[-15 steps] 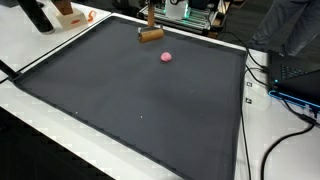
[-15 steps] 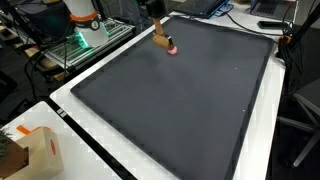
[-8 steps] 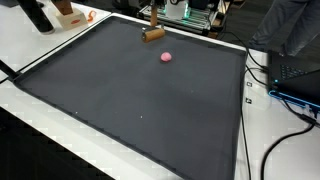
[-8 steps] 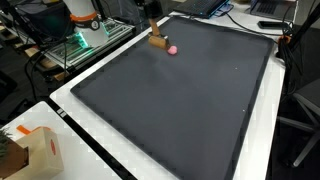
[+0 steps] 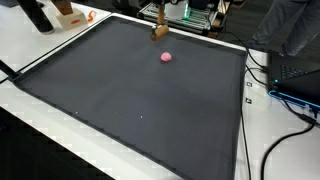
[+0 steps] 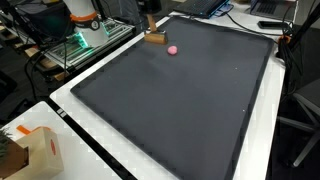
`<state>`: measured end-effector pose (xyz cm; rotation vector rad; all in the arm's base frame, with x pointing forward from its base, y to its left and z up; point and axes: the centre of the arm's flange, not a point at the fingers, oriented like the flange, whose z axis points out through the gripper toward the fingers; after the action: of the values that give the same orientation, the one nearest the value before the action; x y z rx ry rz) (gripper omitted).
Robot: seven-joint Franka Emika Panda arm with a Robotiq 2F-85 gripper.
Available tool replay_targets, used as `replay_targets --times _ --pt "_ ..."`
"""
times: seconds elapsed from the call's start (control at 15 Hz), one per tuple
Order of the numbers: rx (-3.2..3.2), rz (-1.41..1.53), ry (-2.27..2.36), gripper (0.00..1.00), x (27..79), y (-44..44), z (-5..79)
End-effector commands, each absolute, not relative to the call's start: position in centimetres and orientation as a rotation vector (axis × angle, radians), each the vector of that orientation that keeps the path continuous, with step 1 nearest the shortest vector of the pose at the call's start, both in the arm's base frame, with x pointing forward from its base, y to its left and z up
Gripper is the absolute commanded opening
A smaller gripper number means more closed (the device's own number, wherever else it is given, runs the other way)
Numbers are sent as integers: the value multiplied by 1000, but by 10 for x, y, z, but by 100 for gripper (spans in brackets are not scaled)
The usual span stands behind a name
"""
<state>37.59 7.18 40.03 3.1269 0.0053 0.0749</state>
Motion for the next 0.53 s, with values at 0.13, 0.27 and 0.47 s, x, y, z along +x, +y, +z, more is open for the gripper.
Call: replay_targets --times 0.13,0.27,0.47 --pt "3052 -8 338 23 355 109 412" --pt "3021 -25 437 23 351 124 415" --pt "2970 -33 569 23 347 145 424"
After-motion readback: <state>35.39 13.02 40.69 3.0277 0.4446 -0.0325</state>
